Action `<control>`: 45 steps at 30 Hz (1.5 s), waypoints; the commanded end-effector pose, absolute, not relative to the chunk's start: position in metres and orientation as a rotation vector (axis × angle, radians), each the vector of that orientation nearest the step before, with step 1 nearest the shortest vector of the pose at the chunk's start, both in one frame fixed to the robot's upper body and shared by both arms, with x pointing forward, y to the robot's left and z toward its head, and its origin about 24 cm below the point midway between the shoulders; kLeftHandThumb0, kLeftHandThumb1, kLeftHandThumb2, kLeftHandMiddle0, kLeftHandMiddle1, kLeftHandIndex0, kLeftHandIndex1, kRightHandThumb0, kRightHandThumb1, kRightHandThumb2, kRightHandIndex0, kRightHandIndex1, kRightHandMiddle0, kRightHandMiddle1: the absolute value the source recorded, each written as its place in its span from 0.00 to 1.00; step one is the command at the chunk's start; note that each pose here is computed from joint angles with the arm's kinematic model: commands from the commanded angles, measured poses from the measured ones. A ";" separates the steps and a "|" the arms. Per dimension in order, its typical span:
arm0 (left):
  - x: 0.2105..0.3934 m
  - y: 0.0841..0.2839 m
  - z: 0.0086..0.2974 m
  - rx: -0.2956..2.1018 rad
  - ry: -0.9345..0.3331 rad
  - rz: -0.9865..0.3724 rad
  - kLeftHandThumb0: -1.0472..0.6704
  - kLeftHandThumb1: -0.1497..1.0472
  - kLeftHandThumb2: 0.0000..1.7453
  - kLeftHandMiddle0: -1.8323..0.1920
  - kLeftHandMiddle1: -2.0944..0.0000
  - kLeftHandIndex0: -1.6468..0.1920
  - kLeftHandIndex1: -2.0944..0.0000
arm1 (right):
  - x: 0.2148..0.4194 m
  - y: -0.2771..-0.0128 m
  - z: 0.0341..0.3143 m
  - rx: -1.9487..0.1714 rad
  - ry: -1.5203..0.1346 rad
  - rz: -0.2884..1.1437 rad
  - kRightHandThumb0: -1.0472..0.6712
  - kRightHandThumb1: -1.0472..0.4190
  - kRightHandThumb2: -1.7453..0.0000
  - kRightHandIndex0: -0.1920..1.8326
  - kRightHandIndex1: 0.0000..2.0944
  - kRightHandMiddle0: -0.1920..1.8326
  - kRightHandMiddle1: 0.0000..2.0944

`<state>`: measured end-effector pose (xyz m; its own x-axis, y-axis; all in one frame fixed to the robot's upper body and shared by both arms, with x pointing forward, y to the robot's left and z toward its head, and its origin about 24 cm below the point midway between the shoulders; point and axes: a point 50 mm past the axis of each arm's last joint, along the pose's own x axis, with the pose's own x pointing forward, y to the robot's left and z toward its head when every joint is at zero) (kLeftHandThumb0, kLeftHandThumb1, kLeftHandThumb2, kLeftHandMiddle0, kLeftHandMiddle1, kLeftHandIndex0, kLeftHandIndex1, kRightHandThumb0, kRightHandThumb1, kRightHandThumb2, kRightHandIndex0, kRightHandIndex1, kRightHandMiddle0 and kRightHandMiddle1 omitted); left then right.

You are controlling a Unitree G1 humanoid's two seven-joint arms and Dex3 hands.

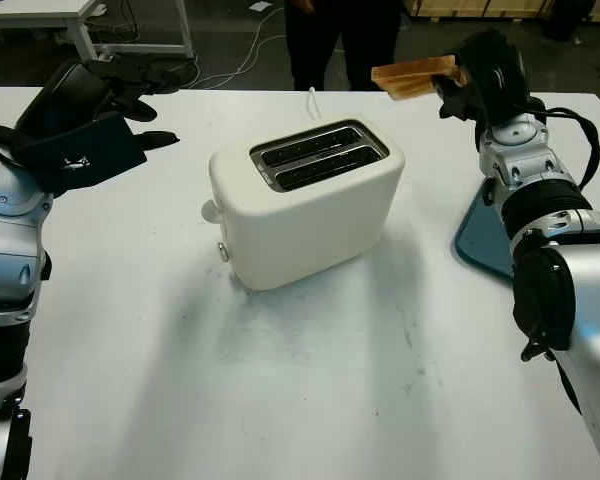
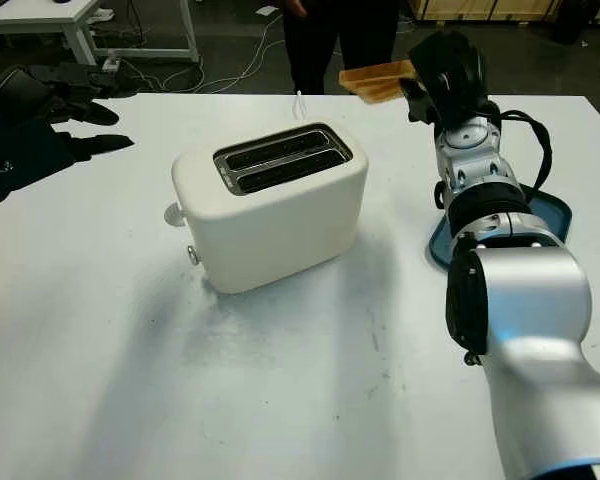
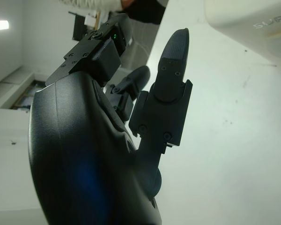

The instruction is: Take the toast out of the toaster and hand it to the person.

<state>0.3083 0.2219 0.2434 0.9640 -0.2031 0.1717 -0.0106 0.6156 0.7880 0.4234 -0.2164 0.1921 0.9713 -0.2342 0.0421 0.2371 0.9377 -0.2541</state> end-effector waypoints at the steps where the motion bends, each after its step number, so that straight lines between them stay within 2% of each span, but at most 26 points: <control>1: 0.308 0.221 0.243 0.906 -0.256 -0.120 0.39 0.86 0.00 0.65 0.72 0.53 0.99 | 0.422 -0.216 0.183 -0.189 0.013 -0.232 0.54 0.09 0.77 0.42 0.83 0.20 0.83; 6: 0.308 0.221 0.243 0.903 -0.260 -0.122 0.39 0.86 0.00 0.65 0.71 0.53 0.99 | 0.423 -0.215 0.182 -0.135 0.025 -0.229 0.54 0.09 0.78 0.43 0.83 0.20 0.83; 10: 0.308 0.221 0.243 0.901 -0.256 -0.123 0.40 0.86 0.00 0.66 0.72 0.54 0.99 | 0.423 -0.215 0.181 -0.145 0.033 -0.219 0.52 0.09 0.75 0.43 0.83 0.19 0.82; 11: 0.308 0.221 0.243 0.902 -0.255 -0.122 0.40 0.86 0.00 0.66 0.71 0.53 0.99 | 0.422 -0.215 0.181 -0.160 0.029 -0.217 0.52 0.09 0.76 0.43 0.83 0.20 0.78; 16: 0.308 0.221 0.243 0.908 -0.255 -0.121 0.39 0.86 0.00 0.66 0.71 0.53 0.99 | 0.422 -0.214 0.180 -0.168 0.026 -0.214 0.53 0.09 0.75 0.45 0.83 0.22 0.83; 25: 0.308 0.221 0.243 0.905 -0.254 -0.120 0.40 0.86 0.00 0.65 0.71 0.53 0.99 | 0.422 -0.214 0.178 -0.176 0.026 -0.218 0.53 0.09 0.76 0.41 0.83 0.16 0.81; 26: 0.308 0.221 0.243 0.907 -0.253 -0.120 0.40 0.86 0.00 0.66 0.71 0.53 0.99 | 0.422 -0.214 0.178 -0.188 0.028 -0.218 0.53 0.09 0.76 0.42 0.83 0.17 0.79; 30: 0.308 0.222 0.243 0.910 -0.260 -0.122 0.40 0.86 0.00 0.66 0.71 0.53 0.99 | 0.422 -0.213 0.178 -0.202 0.028 -0.216 0.54 0.09 0.76 0.42 0.83 0.19 0.82; 32: 0.308 0.222 0.243 0.911 -0.254 -0.123 0.40 0.86 0.00 0.66 0.71 0.53 0.99 | 0.422 -0.213 0.177 -0.209 0.027 -0.207 0.54 0.09 0.76 0.42 0.83 0.19 0.76; 35: 0.308 0.222 0.243 0.908 -0.254 -0.123 0.40 0.86 0.00 0.66 0.71 0.53 0.99 | 0.422 -0.213 0.177 -0.230 0.033 -0.200 0.55 0.09 0.76 0.43 0.83 0.18 0.80; 37: 0.308 0.222 0.243 0.904 -0.257 -0.123 0.39 0.86 0.00 0.66 0.71 0.53 0.99 | 0.422 -0.213 0.177 -0.237 0.039 -0.198 0.54 0.09 0.77 0.43 0.83 0.17 0.77; 40: 0.308 0.222 0.243 0.905 -0.259 -0.123 0.39 0.86 0.00 0.66 0.71 0.53 0.99 | 0.422 -0.213 0.176 -0.233 0.047 -0.195 0.54 0.09 0.77 0.43 0.83 0.16 0.82; 45: 0.308 0.222 0.242 0.907 -0.258 -0.122 0.39 0.86 0.00 0.66 0.70 0.53 0.99 | 0.422 -0.213 0.175 -0.215 0.044 -0.182 0.55 0.09 0.77 0.46 0.83 0.15 0.83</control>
